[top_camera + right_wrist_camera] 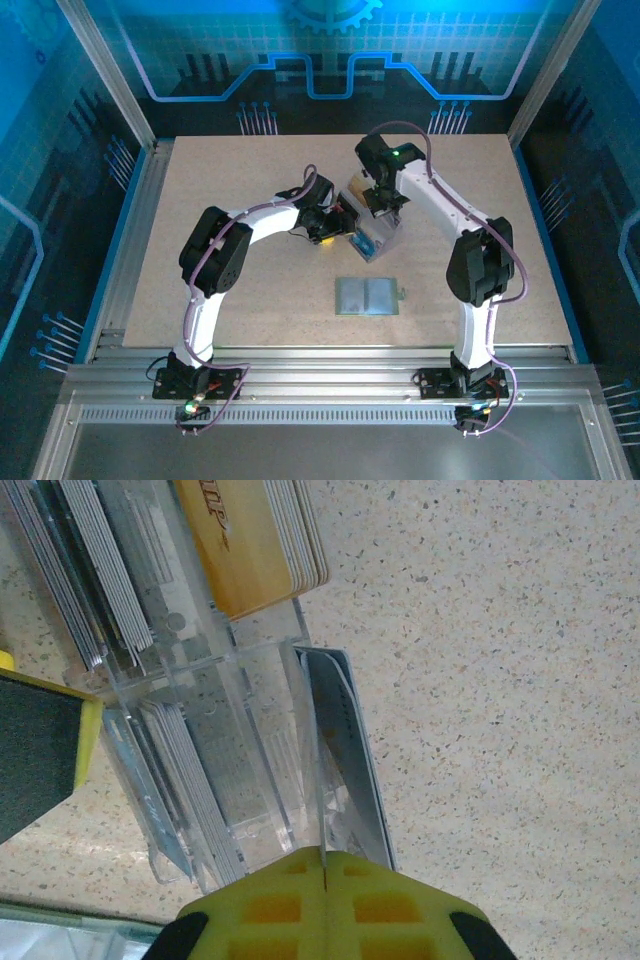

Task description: Put the credit cards into the card holder

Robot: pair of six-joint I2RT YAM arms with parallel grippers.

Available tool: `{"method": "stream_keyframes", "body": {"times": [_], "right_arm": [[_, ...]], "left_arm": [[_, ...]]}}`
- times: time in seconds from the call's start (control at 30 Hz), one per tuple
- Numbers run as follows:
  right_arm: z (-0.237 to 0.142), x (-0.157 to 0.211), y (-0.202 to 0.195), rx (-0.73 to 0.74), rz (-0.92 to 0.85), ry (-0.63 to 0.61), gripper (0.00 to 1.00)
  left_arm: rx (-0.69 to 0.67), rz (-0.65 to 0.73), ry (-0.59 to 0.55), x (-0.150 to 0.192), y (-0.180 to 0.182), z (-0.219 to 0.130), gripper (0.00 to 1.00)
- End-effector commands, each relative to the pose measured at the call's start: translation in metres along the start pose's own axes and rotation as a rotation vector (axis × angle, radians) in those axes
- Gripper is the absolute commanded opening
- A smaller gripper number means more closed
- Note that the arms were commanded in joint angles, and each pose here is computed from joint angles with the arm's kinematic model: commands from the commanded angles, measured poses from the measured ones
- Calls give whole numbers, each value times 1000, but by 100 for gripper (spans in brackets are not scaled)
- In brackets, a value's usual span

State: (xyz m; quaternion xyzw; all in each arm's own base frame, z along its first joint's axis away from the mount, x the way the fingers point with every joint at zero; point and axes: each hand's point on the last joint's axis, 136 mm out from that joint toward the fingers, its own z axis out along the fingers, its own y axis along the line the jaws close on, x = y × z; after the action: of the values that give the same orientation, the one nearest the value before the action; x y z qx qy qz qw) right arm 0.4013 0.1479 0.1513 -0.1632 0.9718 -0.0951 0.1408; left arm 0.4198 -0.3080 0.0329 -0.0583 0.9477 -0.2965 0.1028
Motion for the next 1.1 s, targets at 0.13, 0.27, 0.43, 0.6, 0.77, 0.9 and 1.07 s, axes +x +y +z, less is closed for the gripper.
{"method": "stream_keyframes", "body": {"times": [0.13,0.27,0.43,0.6,0.77,0.9,1.07], "right_arm": [[5,-1,-20,95,2,24,0],[5,-1,-29,147,2,24,6],[6,-2,-34,177,1,25,7],[5,-3,-33,166,2,19,9],[-1,-4,-30,99,26,2,10],[-3,-3,-32,97,33,-1,14],[-2,-4,-37,129,32,0,17]], "left_arm": [[-55,-28,63,16,21,-1,68],[-55,-32,59,14,22,-2,68],[-54,-35,61,14,22,-2,68],[-50,-36,64,15,22,-1,68],[-33,-34,63,14,17,-4,68],[-6,-34,58,13,10,-10,68],[33,-30,43,10,-2,-21,68]]}}
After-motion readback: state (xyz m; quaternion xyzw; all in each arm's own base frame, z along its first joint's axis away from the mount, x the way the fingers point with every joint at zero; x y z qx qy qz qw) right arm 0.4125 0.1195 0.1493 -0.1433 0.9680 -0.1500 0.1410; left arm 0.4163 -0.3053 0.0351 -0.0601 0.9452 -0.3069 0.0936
